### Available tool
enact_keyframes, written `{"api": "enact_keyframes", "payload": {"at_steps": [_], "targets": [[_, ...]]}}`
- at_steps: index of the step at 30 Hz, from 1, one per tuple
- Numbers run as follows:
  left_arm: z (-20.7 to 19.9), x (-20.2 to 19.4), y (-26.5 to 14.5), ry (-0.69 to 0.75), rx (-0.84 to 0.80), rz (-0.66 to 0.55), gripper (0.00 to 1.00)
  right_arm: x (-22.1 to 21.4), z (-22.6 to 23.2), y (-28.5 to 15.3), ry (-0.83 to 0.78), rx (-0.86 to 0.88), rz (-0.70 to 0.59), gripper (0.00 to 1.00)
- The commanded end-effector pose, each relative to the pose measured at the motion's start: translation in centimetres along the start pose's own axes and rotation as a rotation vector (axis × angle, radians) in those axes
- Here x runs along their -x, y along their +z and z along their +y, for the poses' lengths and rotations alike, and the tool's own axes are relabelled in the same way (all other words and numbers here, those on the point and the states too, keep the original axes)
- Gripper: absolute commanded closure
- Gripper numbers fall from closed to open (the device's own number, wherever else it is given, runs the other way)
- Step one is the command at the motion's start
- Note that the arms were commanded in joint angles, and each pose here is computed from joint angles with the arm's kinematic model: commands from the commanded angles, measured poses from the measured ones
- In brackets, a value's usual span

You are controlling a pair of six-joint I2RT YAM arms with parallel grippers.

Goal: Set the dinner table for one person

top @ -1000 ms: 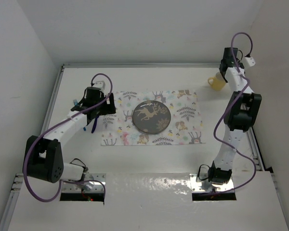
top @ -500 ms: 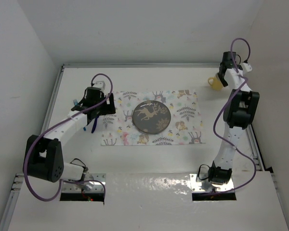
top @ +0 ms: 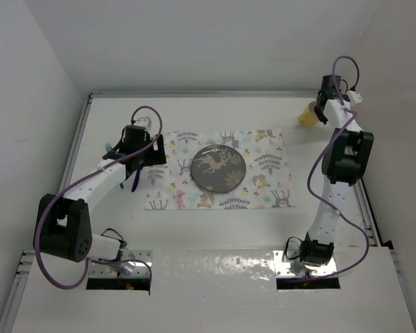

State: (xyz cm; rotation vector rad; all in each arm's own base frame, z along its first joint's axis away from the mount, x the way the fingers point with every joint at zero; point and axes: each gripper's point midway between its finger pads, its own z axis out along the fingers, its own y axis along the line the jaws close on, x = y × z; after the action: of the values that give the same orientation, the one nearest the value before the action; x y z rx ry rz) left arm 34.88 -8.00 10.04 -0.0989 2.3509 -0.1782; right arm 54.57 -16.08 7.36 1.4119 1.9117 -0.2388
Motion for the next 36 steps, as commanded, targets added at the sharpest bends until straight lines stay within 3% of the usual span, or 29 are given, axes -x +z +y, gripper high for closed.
{"api": "enact_keyframes", "payload": {"at_steps": [1,6,13,16,20,29,36], "targets": [[-0.8,2.6,-0.4,0.012,-0.021,-0.067,0.18,2.4,2.3,-1.2,-0.033,0.077,-0.045,1.00],[-1.0,2.7,-0.4,0.012,-0.032,-0.068,0.18,4.2,4.8,-3.6,-0.143,0.204,-0.044,1.00],[-1.4,3.3,-0.7,0.014,-0.049,-0.078,0.19,6.5,7.8,-8.8,-0.430,0.404,-0.089,1.00],[-1.2,3.5,-0.9,0.014,-0.036,-0.088,0.19,5.4,8.9,-11.1,-0.653,0.462,-0.103,1.00],[-1.0,3.8,-1.2,0.013,-0.026,-0.097,0.19,0.3,10.7,-14.5,-1.034,0.573,-0.112,1.00],[-1.3,3.9,-1.7,0.012,-0.042,-0.111,0.19,-5.5,10.3,-17.7,-1.260,0.888,-0.045,1.00],[-1.2,4.0,-1.9,0.012,-0.042,-0.120,0.19,-7.4,9.8,-18.1,-1.393,1.005,-0.034,1.00]]}}
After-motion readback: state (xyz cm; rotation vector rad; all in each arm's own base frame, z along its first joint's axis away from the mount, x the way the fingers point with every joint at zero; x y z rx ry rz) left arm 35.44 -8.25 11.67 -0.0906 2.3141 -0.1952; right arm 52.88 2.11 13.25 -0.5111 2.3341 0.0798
